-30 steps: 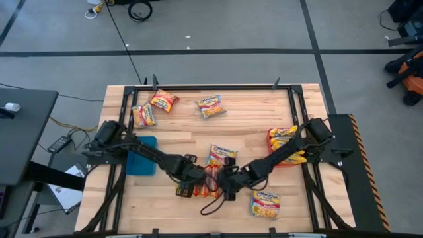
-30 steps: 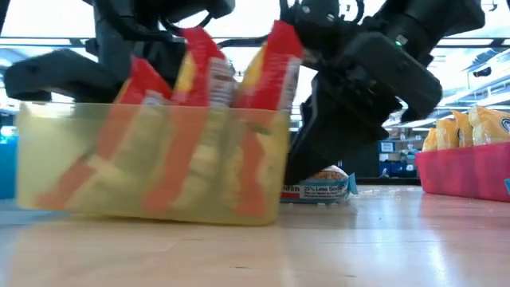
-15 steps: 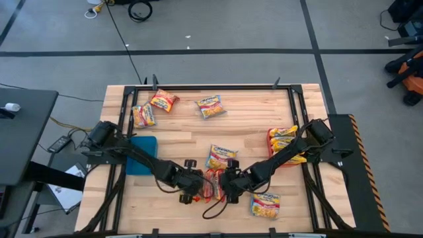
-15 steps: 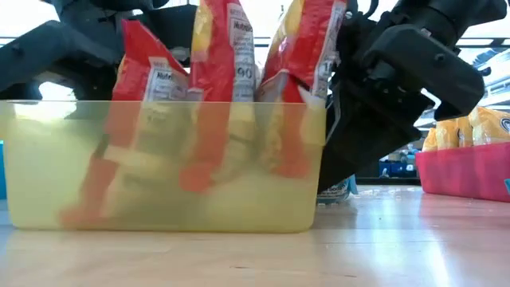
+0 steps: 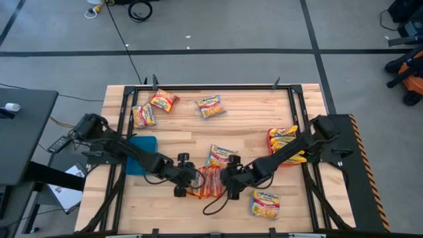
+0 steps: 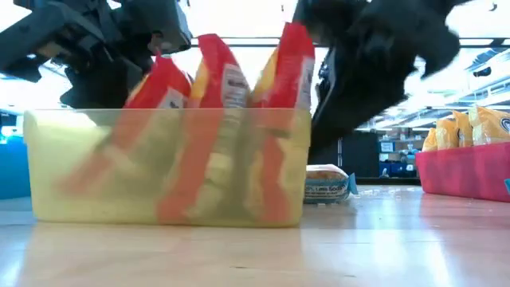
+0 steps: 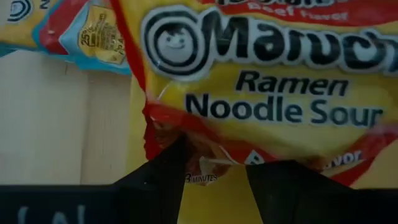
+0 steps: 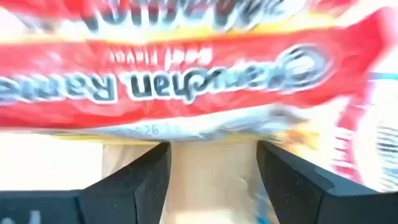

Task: Sort Maruchan noodles
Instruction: Put the red noodle pack into the yellow bin

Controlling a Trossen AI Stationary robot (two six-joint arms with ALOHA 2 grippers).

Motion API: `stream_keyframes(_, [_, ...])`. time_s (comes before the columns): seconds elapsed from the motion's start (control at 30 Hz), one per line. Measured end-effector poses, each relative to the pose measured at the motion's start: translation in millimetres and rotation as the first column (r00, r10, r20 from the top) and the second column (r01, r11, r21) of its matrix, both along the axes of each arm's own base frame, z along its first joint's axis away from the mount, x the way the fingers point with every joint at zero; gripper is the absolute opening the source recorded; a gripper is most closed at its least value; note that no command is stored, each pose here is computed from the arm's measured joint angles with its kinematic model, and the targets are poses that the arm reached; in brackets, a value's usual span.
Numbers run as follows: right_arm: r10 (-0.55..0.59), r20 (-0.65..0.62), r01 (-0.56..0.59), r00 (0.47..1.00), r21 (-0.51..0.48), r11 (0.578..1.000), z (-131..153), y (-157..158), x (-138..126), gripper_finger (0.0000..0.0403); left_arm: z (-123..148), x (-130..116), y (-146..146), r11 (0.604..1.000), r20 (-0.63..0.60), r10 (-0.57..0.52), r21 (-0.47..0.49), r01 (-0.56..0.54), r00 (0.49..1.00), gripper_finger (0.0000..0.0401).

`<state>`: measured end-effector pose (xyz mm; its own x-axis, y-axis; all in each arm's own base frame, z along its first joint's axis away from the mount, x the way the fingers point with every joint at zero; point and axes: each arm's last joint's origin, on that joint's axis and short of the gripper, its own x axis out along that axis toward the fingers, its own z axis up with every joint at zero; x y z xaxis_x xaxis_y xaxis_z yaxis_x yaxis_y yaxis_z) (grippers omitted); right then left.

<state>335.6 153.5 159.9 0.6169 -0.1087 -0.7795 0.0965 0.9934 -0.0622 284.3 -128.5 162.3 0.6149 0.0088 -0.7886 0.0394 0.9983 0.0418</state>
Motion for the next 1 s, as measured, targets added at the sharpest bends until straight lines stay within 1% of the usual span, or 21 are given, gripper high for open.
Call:
stream_keyframes(0.1, [-0.01, -0.003, 0.01, 1.0, -0.018, 1.0, 21.8, -1.4, -8.3, 0.0242, -9.9, 0.2, 1.4, 1.0, 0.023, 0.006, -0.01, -0.005, 1.0, 0.0165])
stream_keyframes(0.17, [-0.014, 0.018, 0.014, 1.0, -0.03, 0.999, 36.3, -1.2, -12.4, 0.0242, -14.4, 1.5, 1.1, 1.0, 0.059, 0.007, -0.03, -0.005, 0.998, 0.0162])
stream_keyframes(0.27, [-0.022, 0.101, 0.026, 0.995, -0.047, 0.999, 56.2, -1.0, -13.3, 0.0242, -16.5, 0.2, 1.7, 1.0, 0.064, 0.01, -0.029, -0.008, 0.998, 0.016])
stream_keyframes(0.37, [0.006, 0.191, 0.005, 0.982, -0.055, 0.998, 66.3, 1.6, -9.1, 0.0241, -17.7, 0.4, 1.6, 1.0, 0.064, 0.011, -0.017, -0.01, 0.998, 0.016])
stream_keyframes(0.5, [0.071, 0.271, -0.059, 0.96, -0.051, 0.997, 60.7, 9.4, 4.8, 0.0241, -21.4, 3.5, 1.8, 1.0, 0.075, 0.013, -0.007, -0.012, 0.997, 0.016])
stream_keyframes(0.63, [0.092, 0.266, -0.09, 0.96, -0.021, 0.996, 37.6, 10.5, 20.0, 0.0241, -25.5, 11.1, 1.3, 1.0, 0.123, 0.008, -0.008, -0.007, 0.992, 0.016])
stream_keyframes(0.77, [0.081, 0.234, -0.078, 0.969, -0.021, 0.997, 24.0, 4.1, 26.7, 0.0241, -26.4, 15.5, 1.6, 1.0, 0.153, -0.004, -0.003, 0.005, 0.988, 0.016])
stream_keyframes(1.0, [0.044, 0.228, -0.042, 0.973, -0.013, 0.999, 22.2, -12.3, 34.1, 0.0241, -25.8, 19.1, 6.4, 1.0, 0.173, 0.005, -0.002, -0.004, 0.985, 0.016])
